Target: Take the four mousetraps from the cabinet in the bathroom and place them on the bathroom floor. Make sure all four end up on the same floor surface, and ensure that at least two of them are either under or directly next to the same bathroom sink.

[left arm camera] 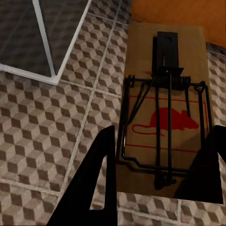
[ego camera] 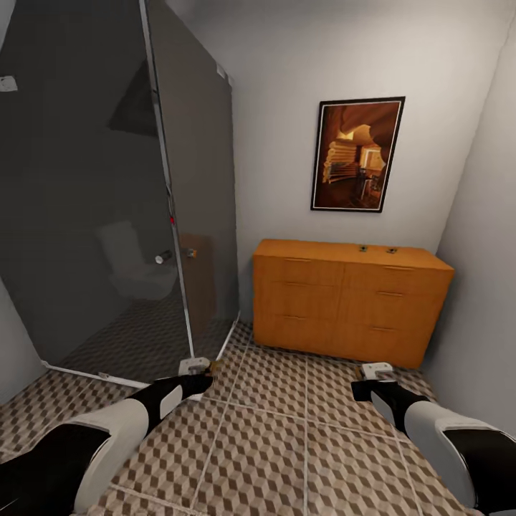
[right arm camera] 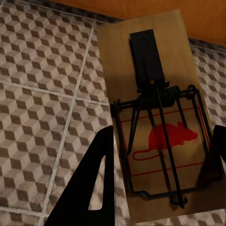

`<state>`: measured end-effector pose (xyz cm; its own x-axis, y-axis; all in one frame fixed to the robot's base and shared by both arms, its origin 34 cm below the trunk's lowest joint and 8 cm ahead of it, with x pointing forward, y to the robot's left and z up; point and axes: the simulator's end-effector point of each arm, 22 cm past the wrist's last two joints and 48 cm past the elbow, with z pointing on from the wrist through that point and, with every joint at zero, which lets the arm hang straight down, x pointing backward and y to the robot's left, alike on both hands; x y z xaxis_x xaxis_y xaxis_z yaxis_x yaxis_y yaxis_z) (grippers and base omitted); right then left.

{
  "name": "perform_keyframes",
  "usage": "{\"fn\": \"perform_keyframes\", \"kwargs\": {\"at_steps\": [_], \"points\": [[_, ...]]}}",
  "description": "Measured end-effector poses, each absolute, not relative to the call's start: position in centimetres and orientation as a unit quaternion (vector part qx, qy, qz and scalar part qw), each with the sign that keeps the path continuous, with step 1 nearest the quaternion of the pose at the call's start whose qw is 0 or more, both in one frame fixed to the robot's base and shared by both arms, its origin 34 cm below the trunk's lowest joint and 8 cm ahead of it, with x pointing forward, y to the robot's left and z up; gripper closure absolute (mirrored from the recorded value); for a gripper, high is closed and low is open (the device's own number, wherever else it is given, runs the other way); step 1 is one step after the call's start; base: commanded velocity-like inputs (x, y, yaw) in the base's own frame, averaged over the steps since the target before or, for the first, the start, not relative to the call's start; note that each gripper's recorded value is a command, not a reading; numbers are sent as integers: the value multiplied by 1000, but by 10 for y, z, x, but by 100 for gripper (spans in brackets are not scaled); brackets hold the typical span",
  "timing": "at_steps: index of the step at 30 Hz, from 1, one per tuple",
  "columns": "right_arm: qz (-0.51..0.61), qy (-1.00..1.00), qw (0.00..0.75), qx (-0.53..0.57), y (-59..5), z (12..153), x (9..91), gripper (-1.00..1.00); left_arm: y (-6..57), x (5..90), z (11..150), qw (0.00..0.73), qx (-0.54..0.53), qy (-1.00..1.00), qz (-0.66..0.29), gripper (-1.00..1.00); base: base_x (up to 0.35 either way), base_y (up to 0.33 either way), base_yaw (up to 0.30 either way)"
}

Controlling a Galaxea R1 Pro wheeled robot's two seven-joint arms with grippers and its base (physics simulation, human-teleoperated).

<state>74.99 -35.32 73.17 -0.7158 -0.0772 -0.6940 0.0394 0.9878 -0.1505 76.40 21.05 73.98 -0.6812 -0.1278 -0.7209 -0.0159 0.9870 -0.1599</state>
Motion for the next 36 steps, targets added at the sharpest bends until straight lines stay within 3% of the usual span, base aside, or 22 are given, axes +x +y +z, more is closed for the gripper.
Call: {"fn": "perform_keyframes", "kwargs": {"at_steps": [36], "points": [[-75, 927, 368, -11, -350, 724, 744, 100, 243, 749, 720, 386, -49, 920, -52, 100, 0, 0, 256]]}}
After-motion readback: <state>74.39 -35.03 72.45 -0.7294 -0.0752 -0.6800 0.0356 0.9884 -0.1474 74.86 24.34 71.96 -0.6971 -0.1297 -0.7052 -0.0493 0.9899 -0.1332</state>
